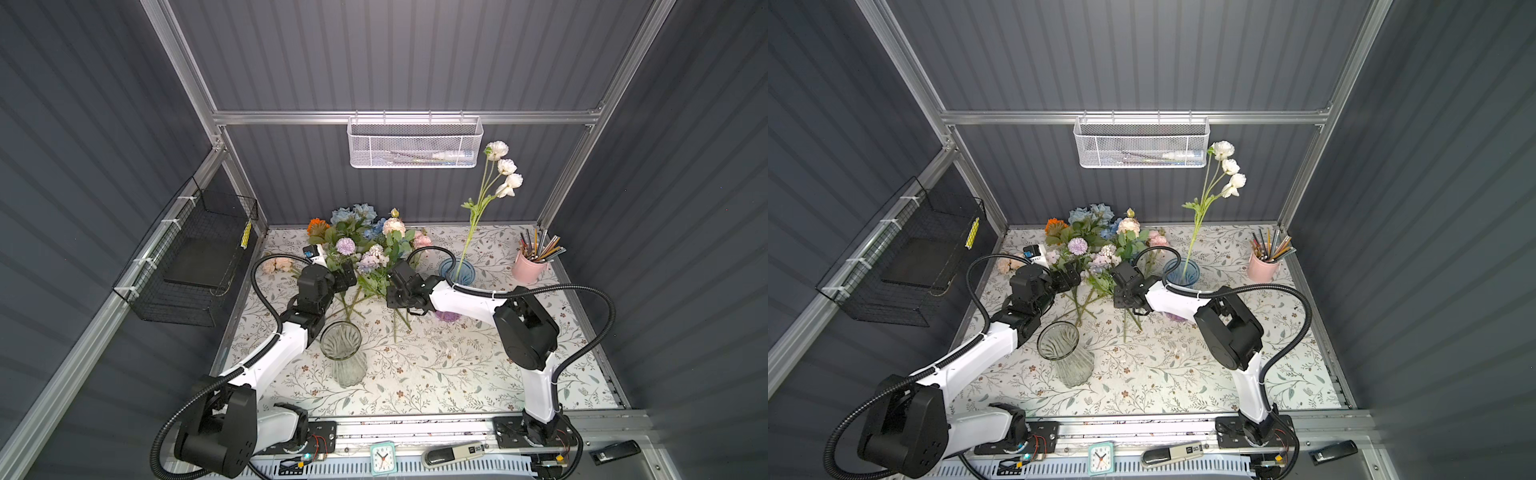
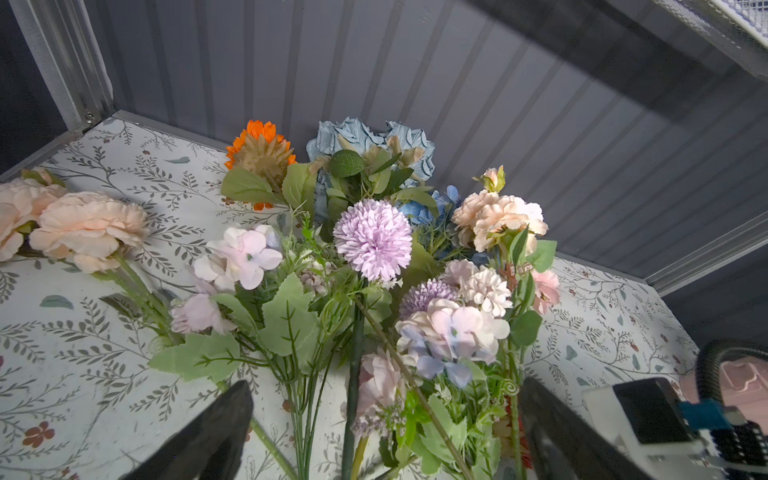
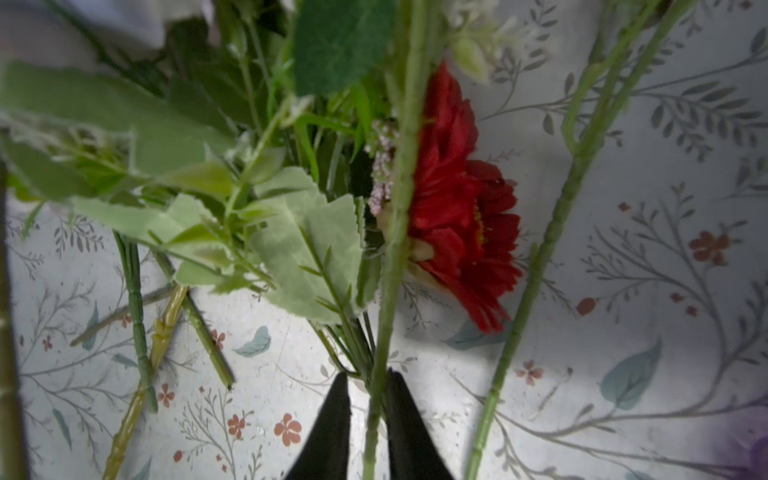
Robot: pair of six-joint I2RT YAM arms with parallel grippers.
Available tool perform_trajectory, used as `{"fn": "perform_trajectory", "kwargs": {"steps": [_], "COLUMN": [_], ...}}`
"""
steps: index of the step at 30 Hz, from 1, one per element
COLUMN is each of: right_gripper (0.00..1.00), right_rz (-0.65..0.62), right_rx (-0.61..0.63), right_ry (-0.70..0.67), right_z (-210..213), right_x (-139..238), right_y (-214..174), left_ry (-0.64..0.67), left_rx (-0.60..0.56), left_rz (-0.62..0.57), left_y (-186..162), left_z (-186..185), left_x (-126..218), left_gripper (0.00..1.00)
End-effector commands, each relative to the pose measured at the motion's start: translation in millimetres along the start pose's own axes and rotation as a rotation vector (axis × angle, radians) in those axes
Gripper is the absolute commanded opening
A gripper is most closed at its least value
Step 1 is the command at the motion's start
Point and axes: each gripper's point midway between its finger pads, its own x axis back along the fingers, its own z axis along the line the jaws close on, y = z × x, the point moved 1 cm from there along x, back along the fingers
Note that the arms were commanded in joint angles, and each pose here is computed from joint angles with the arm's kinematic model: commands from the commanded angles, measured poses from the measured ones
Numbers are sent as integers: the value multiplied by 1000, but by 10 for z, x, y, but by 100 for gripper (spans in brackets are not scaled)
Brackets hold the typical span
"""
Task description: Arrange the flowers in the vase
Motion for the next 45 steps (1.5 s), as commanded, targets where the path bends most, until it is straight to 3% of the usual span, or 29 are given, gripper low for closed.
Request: {"fn": "perform_trajectory", "kwargs": {"steps": [1,6,10,18,20,23,25,34,39,45], "right_gripper": [16,19,9,22,17,2,0,0,0,0], "right_rz": [-19,-12,-15,2,3,-20,-40,-181,-280,-452], "right_rx": [-41,-42,-38,-32,-37,-34,-26,94,198,257], "right_ry": [-24,-32,-28,-19,-17,-11,-3,157,270,291], "right_z": [-95,-131,-131,-133,-127,-121,-112,95,296,370], "right_x": [-47,-95,-73,-142,-158,-97,-11,851,1425,2046], "right_y": [74,51,48,24,29,69,106,399,613,982], "left_ry": [-6,-11,-18,-47,-51,-64,-76,-243,-413,-701], "left_rx": [-19,-12,-9,3,5,6,4,-21,-42,-64], "left_rz": [-15,-17,-15,-30,-32,-39,-48,-96,-123,-110], "left_y": [103,110,108,180,191,227,264,474,593,655], "left_z": [-20,-28,-41,-103,-111,-139,-165,-481,-777,-1230], "left_x": [39,41,45,85,99,131,152,300,433,647], "left_gripper": [100,100,100,100,100,100,100,99,97,88]}}
